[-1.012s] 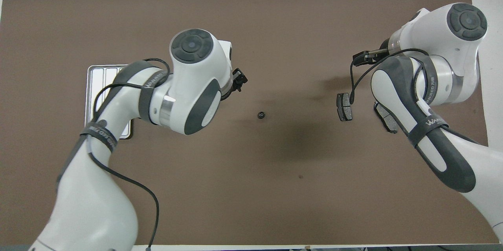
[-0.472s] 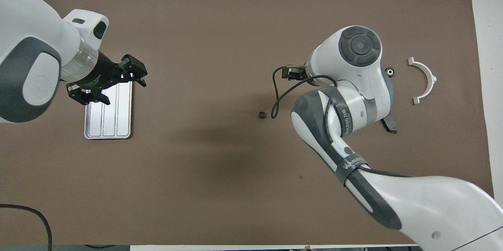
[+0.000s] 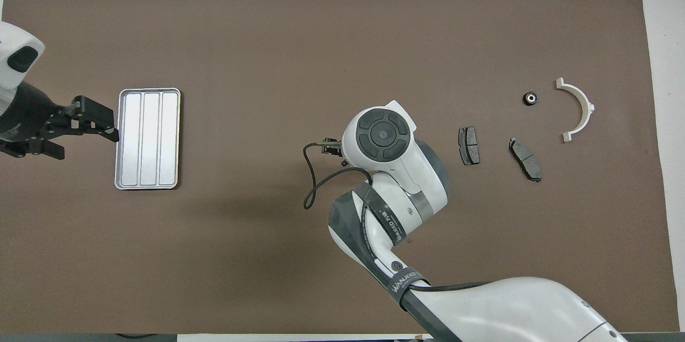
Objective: Place bearing gear from tray to pile
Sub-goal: 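Grasp the center bearing with the right gripper while the left gripper withdraws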
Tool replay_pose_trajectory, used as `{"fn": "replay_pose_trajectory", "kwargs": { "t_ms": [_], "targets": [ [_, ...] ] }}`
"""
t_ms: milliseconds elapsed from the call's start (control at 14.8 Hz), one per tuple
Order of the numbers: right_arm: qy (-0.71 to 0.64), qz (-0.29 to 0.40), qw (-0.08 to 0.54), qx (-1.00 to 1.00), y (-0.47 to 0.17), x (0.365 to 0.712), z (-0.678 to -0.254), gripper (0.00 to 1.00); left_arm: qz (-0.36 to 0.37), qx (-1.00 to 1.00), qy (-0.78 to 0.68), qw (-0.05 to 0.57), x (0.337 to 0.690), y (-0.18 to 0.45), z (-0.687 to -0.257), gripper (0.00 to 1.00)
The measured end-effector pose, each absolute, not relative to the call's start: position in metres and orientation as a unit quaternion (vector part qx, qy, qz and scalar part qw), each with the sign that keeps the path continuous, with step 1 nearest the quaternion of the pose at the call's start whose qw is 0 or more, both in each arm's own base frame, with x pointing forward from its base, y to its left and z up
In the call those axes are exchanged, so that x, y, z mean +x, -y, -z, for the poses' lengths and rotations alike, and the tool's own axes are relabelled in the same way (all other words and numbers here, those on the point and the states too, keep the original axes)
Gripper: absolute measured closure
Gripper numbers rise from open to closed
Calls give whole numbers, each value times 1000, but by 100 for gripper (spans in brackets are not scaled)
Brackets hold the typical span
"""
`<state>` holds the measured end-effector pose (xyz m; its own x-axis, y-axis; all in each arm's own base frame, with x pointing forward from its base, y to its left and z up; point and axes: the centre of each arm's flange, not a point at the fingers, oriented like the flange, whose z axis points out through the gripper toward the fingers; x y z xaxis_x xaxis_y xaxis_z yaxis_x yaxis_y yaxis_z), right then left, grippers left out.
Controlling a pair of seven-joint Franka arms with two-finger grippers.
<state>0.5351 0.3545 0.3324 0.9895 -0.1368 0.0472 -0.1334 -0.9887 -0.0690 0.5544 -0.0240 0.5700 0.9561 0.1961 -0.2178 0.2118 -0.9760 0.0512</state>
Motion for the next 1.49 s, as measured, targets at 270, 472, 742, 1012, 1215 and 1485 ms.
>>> {"fn": "replay_pose_trajectory", "kwargs": {
  "t_ms": [270, 472, 742, 1012, 1215, 1485],
  "targets": [
    [-75, 23, 29, -997, -339, 526, -301, 2, 106, 990, -83, 38, 547, 19, -575, 0],
    [-73, 21, 27, -997, -339, 523, -298, 0, 104, 991, -73, 33, 545, 29, -578, 0],
    [-63, 29, 35, -997, -351, 518, -298, 10, 105, 992, -62, 21, 530, 36, -575, 0],
    [-60, 34, 40, -997, -357, 518, -286, 10, 87, 994, -61, 19, 528, 36, -574, 0],
    [-59, 33, 40, -997, -357, 518, -284, 10, 59, 996, -62, 24, 536, 22, -575, 0],
    [-60, 35, 41, -997, -357, 519, -287, 52, 48, 996, -66, 25, 539, 12, -572, 0]
  ]
}}
